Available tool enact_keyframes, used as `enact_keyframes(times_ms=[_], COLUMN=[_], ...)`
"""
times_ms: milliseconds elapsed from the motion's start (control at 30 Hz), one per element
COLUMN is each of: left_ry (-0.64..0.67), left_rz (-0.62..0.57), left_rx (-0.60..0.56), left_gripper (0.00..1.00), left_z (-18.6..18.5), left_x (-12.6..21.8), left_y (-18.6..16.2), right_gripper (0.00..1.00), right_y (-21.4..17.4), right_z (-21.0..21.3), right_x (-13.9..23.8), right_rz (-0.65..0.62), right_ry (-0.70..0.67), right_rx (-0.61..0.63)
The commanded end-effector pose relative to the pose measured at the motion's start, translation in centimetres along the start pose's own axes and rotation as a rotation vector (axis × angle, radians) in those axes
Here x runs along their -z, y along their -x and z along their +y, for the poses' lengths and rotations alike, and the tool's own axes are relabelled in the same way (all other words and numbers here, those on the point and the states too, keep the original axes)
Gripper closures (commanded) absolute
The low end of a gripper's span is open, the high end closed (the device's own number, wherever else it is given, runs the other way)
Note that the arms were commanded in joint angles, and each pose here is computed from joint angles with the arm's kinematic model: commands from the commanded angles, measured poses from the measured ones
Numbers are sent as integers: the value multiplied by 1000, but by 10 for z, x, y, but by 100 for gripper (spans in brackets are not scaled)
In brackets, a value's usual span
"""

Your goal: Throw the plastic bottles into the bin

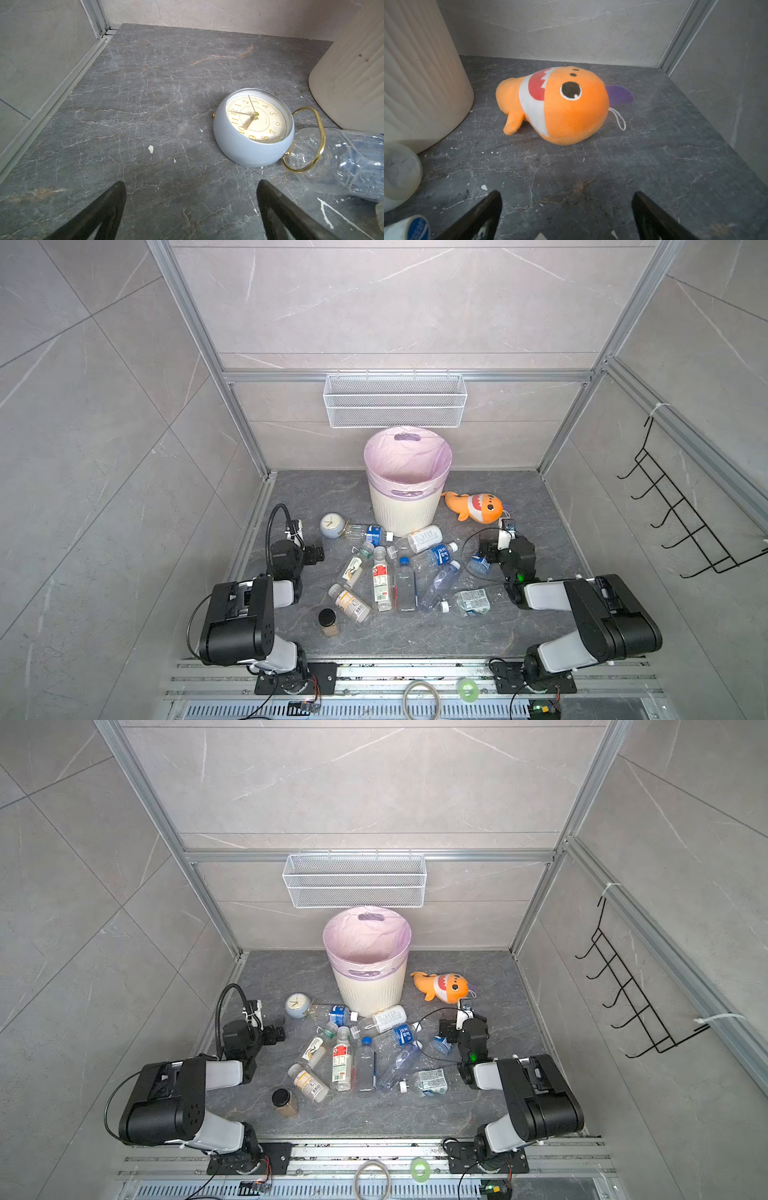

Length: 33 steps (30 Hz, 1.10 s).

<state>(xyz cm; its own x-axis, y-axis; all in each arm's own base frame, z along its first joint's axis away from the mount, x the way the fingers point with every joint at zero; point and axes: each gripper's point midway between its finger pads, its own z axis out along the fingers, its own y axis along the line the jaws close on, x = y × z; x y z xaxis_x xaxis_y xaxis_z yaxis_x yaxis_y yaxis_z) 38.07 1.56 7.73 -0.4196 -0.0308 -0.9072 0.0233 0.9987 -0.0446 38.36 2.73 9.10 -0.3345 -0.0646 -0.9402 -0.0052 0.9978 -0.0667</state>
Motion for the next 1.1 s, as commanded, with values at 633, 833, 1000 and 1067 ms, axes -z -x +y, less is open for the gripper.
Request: enact_keyframes(times_ms=[633, 833, 1000, 1067], left_ry=[2, 86, 148, 172], left_rz=[-44, -58, -86, -127], left_rx=[9, 32, 17, -25], left_gripper=[0, 0, 0, 0], left_z=[1, 13, 11, 2], left_x=[1, 12, 31, 43], left_y=[10, 23, 34, 48], right_gripper=[0, 0, 0, 0], right_y=[3, 4, 7, 15], right_z=[-1, -1, -6, -12], right_x=[-3, -3, -1, 3], right_rz=[3, 2, -4, 2], right_ry=[-9, -8, -36, -64], right_rx=[-15, -14, -14, -22])
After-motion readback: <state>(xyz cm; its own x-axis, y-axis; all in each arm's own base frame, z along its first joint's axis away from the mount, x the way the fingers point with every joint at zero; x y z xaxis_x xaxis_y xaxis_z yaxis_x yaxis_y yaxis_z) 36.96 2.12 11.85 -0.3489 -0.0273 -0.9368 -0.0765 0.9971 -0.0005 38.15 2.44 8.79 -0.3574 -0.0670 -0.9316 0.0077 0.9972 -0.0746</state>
